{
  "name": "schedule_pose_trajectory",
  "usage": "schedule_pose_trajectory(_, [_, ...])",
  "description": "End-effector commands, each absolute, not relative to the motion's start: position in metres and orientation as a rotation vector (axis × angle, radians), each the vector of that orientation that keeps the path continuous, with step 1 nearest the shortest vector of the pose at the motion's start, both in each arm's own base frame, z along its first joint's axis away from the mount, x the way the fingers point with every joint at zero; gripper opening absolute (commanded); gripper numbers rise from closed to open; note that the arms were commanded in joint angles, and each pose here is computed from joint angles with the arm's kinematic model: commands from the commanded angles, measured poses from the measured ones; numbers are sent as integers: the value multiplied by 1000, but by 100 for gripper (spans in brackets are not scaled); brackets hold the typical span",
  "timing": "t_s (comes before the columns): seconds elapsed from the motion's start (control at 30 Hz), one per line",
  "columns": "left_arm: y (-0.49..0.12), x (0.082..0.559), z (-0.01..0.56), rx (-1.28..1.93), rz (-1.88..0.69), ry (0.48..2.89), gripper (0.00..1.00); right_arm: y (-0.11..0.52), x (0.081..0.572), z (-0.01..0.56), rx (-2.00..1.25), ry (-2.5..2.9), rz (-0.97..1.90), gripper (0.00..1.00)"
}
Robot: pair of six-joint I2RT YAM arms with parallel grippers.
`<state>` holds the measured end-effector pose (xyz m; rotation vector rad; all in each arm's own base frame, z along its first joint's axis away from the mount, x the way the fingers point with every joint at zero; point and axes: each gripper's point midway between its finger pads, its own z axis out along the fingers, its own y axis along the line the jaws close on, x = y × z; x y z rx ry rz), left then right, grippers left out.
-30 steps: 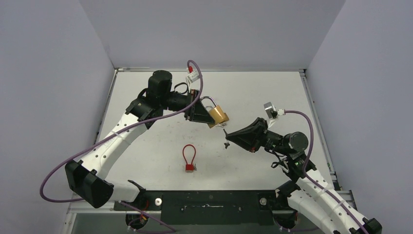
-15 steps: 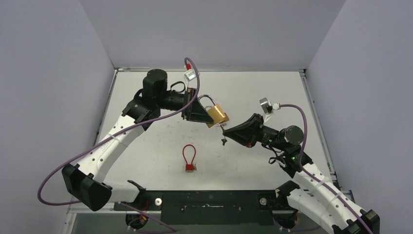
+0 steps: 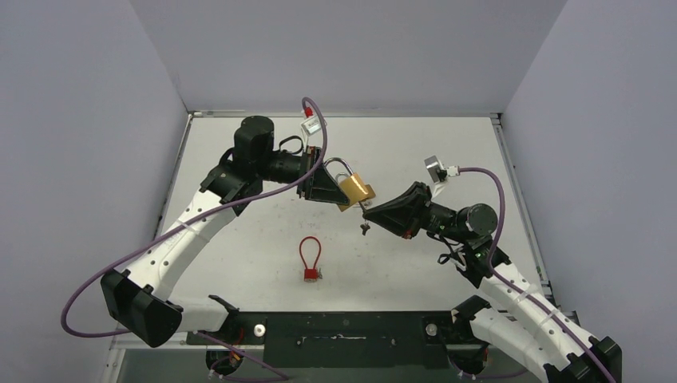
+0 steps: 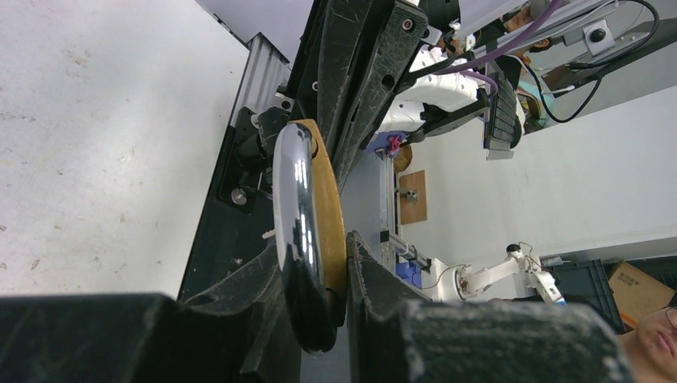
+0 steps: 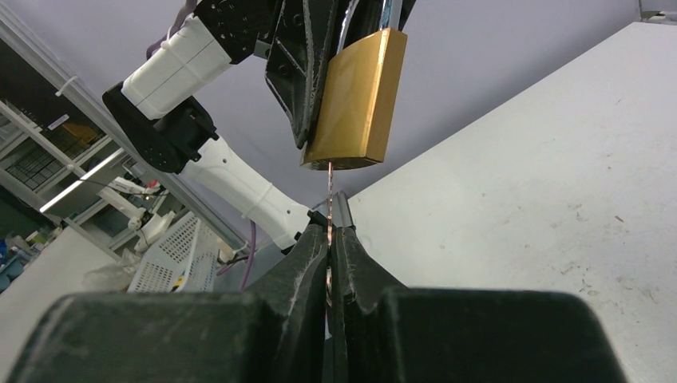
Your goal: Unlock with the key
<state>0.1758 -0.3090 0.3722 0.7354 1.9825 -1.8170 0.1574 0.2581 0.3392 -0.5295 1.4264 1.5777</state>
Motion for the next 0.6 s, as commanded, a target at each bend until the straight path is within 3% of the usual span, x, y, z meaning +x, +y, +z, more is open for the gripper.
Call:
schedule_pose_trajectory(0.0, [-302, 165, 407, 851, -1800, 1779, 0, 258, 151, 371, -582, 1296, 1577, 0])
schedule_pose_trajectory(0.57, [-304, 168, 404, 836, -1799, 1769, 0, 263, 152, 368, -598, 1305, 1586, 0])
